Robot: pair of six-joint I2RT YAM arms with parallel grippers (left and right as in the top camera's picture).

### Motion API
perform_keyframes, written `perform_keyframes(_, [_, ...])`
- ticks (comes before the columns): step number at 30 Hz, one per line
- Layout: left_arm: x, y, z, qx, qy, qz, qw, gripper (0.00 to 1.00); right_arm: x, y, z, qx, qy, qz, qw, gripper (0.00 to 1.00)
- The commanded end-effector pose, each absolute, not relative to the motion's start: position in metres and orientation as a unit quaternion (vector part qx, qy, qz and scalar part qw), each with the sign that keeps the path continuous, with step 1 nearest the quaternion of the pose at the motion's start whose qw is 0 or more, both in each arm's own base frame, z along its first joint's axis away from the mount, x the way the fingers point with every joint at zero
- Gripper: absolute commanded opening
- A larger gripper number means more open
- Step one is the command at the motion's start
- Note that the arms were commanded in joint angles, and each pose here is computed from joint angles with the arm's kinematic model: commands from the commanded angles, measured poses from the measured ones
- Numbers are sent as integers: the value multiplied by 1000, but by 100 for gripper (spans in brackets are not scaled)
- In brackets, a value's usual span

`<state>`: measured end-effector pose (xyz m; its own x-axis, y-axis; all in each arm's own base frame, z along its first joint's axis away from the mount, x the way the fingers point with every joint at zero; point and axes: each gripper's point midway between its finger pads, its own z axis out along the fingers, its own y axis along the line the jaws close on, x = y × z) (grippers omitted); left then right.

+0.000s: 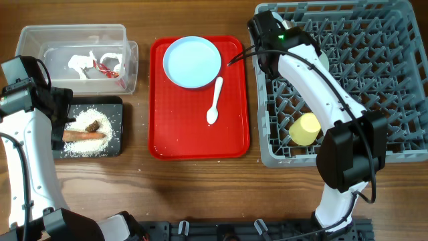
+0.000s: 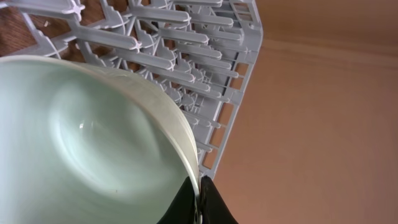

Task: Sort waste into correct bins and load items into the dishwasher rack
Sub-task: 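Place the light-green bowl into the rack with the right gripper, then grasp the edge of the light-blue plate and tilt it up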

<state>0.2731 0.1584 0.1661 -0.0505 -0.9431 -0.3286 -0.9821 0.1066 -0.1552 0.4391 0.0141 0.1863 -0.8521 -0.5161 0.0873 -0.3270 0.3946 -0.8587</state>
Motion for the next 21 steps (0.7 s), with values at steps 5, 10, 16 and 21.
perform_keyframes(5, [273,161,167,-664,724,61,178,100,429,57,149,-304,851,-419,93,4])
perform_keyframes(10, [273,161,167,-664,724,60,178,100,423,79,145,-328,849,-403,98,4])
perform_keyframes(16, [273,161,167,-664,724,61,178,100,409,89,134,-353,858,-367,73,4])
perform_keyframes(21, [273,161,167,-664,724,61,178,100,398,124,127,-389,854,-335,82,24])
